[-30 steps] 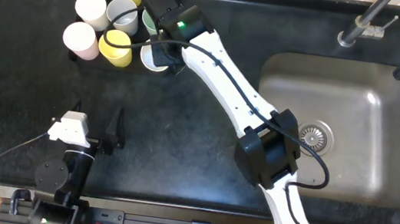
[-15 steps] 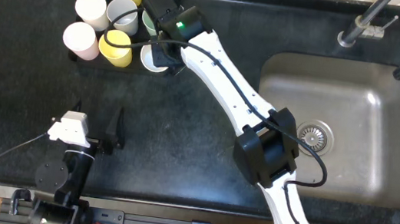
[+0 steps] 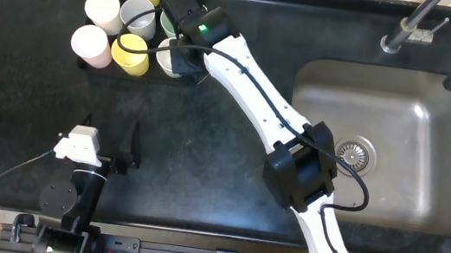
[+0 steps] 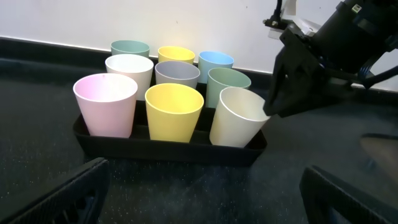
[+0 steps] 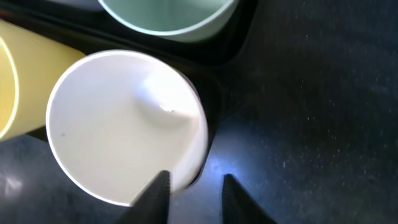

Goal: Store Cups

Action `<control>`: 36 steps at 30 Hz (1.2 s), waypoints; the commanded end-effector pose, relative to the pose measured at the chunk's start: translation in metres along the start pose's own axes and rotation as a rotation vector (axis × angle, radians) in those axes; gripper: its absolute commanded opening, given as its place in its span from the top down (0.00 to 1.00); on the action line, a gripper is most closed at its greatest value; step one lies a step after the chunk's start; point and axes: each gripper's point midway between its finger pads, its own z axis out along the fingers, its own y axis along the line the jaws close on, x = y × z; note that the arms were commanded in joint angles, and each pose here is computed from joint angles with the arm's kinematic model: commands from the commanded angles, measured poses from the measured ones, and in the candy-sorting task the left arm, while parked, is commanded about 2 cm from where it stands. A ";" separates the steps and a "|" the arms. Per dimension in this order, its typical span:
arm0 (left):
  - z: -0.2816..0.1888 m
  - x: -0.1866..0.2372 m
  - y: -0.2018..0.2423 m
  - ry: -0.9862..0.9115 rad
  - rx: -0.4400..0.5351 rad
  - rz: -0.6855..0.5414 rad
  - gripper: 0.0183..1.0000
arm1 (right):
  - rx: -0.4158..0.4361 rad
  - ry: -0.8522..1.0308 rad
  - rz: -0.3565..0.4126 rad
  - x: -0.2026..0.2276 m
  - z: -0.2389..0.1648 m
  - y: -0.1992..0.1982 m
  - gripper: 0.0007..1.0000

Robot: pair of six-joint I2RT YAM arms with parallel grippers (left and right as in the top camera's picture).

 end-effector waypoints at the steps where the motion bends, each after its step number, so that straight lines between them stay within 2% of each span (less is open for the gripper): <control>1: 0.000 0.000 -0.001 -0.003 0.007 0.018 0.00 | -0.030 -0.094 0.002 -0.021 -0.037 0.003 0.57; 5: 0.000 0.000 -0.001 -0.003 0.007 0.018 0.00 | -0.049 -0.211 -0.078 -0.039 -0.104 -0.013 0.31; 6: 0.000 0.000 -0.001 -0.003 0.007 0.018 0.00 | -0.043 -0.250 -0.101 -0.042 -0.134 -0.027 0.21; 8: 0.000 0.000 -0.001 -0.003 0.007 0.018 0.00 | -0.024 -0.304 -0.092 -0.043 -0.177 -0.056 0.12; 10: 0.000 0.000 -0.001 -0.003 0.007 0.018 0.00 | 0.013 -0.377 -0.030 -0.043 -0.227 -0.103 0.00; 15: 0.000 0.000 -0.001 -0.003 0.007 0.018 0.00 | 0.121 -0.481 0.108 -0.021 -0.300 -0.194 0.00; 18: 0.000 0.000 -0.001 -0.003 0.007 0.018 0.00 | 0.175 -0.532 0.186 0.001 -0.325 -0.232 0.00; 20: 0.000 0.000 -0.001 -0.003 0.007 0.018 0.00 | 0.205 -0.575 0.200 0.021 -0.336 -0.249 0.00; 23: 0.000 0.000 -0.001 -0.003 0.007 0.018 0.00 | 0.227 -0.639 0.176 0.046 -0.342 -0.256 0.00; 30: 0.000 0.000 -0.001 -0.003 0.007 0.018 0.00 | 0.241 -0.773 0.054 0.117 -0.322 -0.235 0.00; 36: 0.000 0.000 -0.001 -0.003 0.007 0.018 0.00 | 0.251 -0.956 0.031 0.166 -0.305 -0.230 0.00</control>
